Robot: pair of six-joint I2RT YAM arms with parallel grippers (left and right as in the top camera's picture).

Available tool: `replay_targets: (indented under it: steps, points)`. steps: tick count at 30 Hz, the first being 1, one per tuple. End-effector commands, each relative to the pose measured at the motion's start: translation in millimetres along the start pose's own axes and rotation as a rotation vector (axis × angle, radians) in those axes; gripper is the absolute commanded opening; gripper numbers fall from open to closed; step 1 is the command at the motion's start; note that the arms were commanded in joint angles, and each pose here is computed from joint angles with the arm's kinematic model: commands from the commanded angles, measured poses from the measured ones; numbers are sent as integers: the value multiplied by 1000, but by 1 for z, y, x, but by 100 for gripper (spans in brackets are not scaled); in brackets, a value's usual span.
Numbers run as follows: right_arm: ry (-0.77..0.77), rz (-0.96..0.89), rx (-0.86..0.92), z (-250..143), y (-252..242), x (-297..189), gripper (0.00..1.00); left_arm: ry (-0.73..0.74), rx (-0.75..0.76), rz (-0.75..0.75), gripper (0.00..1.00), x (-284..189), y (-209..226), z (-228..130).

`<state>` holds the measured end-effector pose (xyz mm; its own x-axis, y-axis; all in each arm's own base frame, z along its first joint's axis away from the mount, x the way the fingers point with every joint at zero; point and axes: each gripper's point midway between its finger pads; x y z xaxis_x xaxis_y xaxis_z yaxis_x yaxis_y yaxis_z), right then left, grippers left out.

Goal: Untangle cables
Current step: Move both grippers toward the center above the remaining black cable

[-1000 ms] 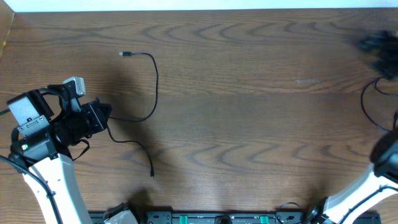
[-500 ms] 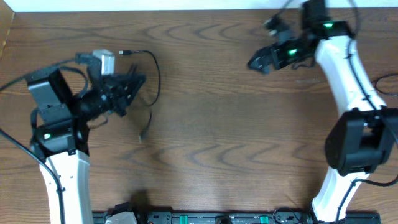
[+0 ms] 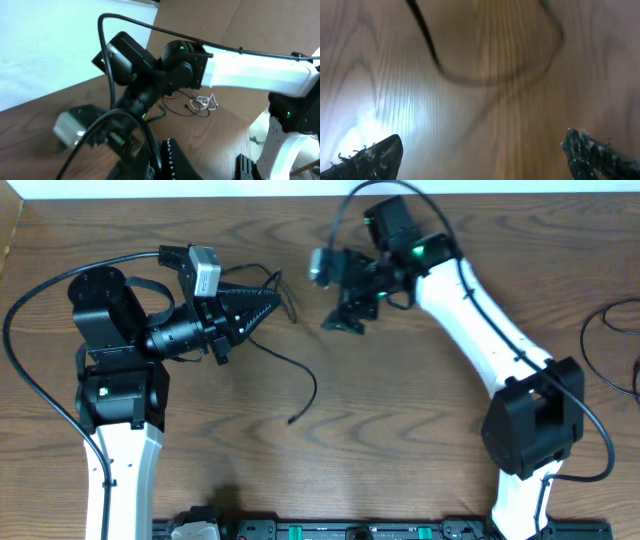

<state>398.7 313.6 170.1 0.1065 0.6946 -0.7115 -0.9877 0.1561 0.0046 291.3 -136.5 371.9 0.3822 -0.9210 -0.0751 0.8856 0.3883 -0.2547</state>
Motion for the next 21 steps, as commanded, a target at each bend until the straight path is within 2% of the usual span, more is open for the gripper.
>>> replay_targets:
  steps: [1, 6, 9, 21]
  points:
    - [-146, 107, -146, 33, 24, 4, 99, -4, -4, -29, 7, 0, -7, 4]
    - [-406, 319, -279, 71, 69, -13, 99, -3, -14, -29, 7, 0, -7, 4]
    - [-509, 387, -330, 82, 82, -24, 99, -3, -27, -29, 7, 0, -7, 4]
    - [-580, 440, -371, 92, 96, -30, 99, -3, -26, -29, 8, 0, -7, 4]
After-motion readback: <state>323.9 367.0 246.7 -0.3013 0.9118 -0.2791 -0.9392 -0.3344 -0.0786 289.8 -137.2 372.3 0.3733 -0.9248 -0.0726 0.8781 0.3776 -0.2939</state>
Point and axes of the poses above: each gripper's point midway between its finger pads, its own x axis out along the fingers, its own y axis along the line the jaws close on, z = x × y, and after that the axes turned 5 degrees about x, right-handed
